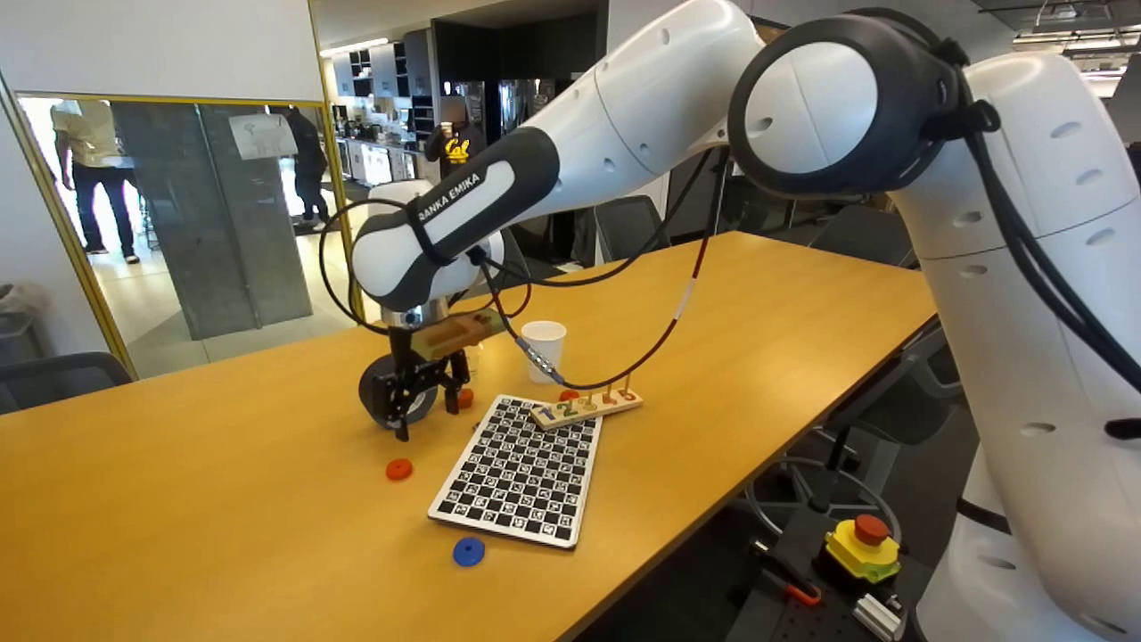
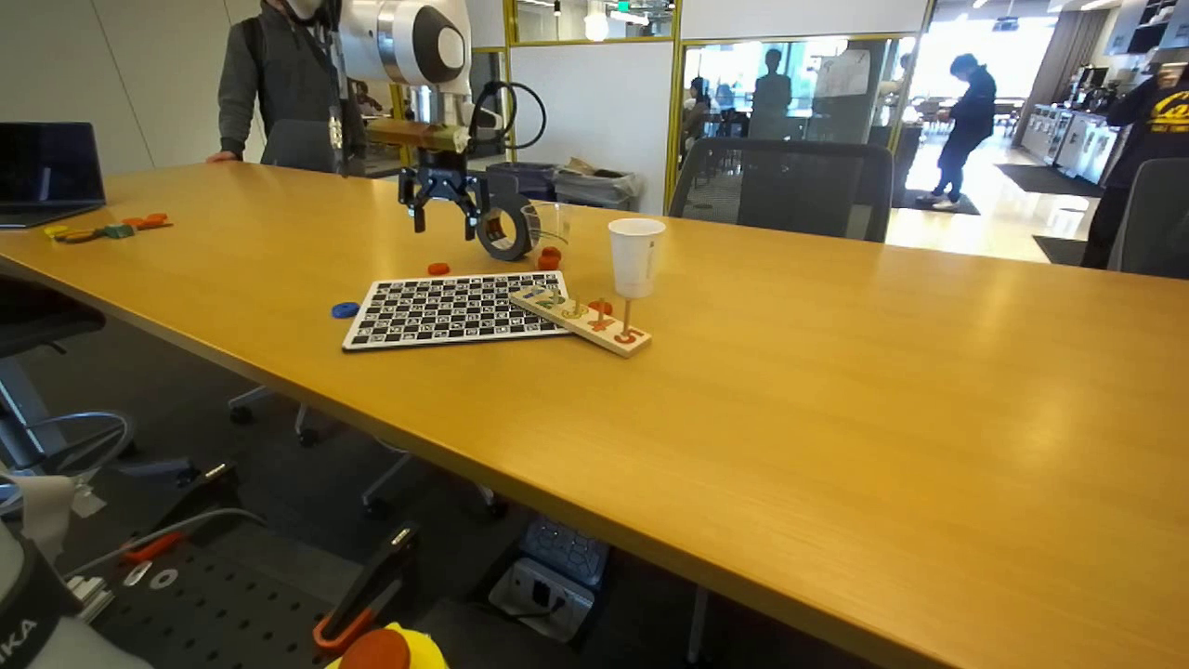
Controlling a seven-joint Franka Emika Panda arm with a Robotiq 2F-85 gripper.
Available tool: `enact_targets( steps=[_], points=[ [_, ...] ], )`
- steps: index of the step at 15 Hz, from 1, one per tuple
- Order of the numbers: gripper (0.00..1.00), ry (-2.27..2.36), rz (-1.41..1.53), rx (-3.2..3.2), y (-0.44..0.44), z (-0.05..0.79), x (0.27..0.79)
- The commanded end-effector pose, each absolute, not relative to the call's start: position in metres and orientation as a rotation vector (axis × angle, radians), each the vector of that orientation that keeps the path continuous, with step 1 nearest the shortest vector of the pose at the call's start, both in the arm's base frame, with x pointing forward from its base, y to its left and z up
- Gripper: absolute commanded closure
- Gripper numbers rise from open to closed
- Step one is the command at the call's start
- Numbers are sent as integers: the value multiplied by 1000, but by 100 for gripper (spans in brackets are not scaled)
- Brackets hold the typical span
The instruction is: Pick up the tokens from the table and put them in the plastic cup.
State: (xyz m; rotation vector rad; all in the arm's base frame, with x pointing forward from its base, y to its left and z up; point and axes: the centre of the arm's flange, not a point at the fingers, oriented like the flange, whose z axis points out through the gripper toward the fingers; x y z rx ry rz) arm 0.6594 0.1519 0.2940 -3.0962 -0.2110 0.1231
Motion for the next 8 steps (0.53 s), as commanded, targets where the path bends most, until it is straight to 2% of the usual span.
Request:
enact_targets(
  steps=[1,8],
  points=[
    [0,-238,107,-3103,155,272,659],
    [0,-185,28,-3106,175,243,657]
  ],
)
